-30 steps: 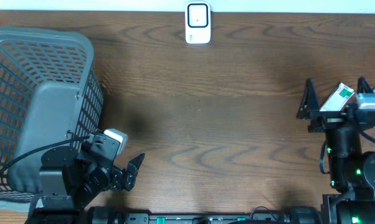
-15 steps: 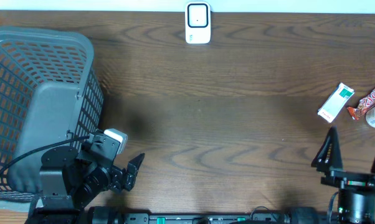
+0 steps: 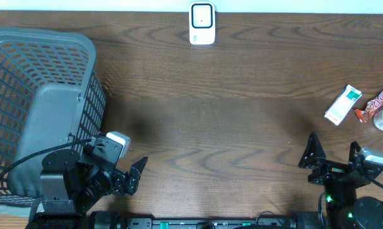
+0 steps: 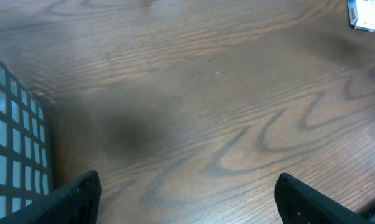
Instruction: Scan the item barcode
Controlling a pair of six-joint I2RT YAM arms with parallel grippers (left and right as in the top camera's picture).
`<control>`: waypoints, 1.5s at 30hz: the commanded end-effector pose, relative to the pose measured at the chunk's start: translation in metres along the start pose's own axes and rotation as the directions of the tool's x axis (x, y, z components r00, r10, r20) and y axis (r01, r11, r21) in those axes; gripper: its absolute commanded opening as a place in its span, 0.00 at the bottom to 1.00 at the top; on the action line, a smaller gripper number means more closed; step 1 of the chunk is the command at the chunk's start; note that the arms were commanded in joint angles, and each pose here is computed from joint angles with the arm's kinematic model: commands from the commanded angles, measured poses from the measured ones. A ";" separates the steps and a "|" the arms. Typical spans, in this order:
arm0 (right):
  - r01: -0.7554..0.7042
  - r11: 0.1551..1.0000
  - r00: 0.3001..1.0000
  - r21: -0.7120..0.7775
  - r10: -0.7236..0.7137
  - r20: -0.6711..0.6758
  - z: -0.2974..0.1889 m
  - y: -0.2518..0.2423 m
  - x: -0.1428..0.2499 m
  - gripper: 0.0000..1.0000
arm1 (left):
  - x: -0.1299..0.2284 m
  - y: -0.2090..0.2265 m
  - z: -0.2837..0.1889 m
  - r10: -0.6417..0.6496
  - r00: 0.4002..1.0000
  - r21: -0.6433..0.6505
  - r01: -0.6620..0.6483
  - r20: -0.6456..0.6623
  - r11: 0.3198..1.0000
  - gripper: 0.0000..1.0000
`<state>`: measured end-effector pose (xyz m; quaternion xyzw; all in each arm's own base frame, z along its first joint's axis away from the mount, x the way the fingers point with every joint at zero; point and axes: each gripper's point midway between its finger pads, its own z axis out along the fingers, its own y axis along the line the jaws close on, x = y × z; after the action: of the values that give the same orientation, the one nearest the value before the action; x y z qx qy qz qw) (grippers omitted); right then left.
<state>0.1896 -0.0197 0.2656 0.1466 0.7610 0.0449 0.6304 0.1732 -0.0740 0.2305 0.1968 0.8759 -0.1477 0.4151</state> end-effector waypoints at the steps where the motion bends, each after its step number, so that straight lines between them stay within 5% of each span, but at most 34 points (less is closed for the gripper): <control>1: -0.004 0.999 1.000 0.041 0.005 -0.022 0.002 -0.008 0.008 0.99 | -0.001 -0.002 0.000 0.017 1.000 0.012 -0.017 0.004 1.000 0.87; 10: 0.019 1.000 0.991 -0.007 -0.018 0.134 0.027 0.000 -0.006 0.99 | -0.001 -0.002 0.000 0.017 1.000 0.012 -0.017 0.004 1.000 0.87; 21: -0.112 0.980 0.922 -0.162 0.163 0.352 0.058 0.000 0.031 0.99 | -0.001 -0.002 0.000 0.017 1.000 0.012 -0.017 0.004 1.000 0.87; 31: -0.105 0.993 0.987 -0.058 0.111 0.115 0.076 -0.016 0.094 0.99 | -0.001 -0.002 0.000 0.017 1.000 0.012 -0.017 0.004 1.000 0.87; 45: -0.043 0.996 0.992 -0.080 0.052 0.115 0.075 -0.011 0.094 0.99 | -0.001 -0.002 0.000 0.017 1.000 0.012 -0.017 0.004 1.000 0.87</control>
<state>0.2462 -0.0124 0.1586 0.1484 0.7154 0.0856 0.6773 0.1733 -0.0740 0.2306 0.1968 0.8757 -0.1476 0.4154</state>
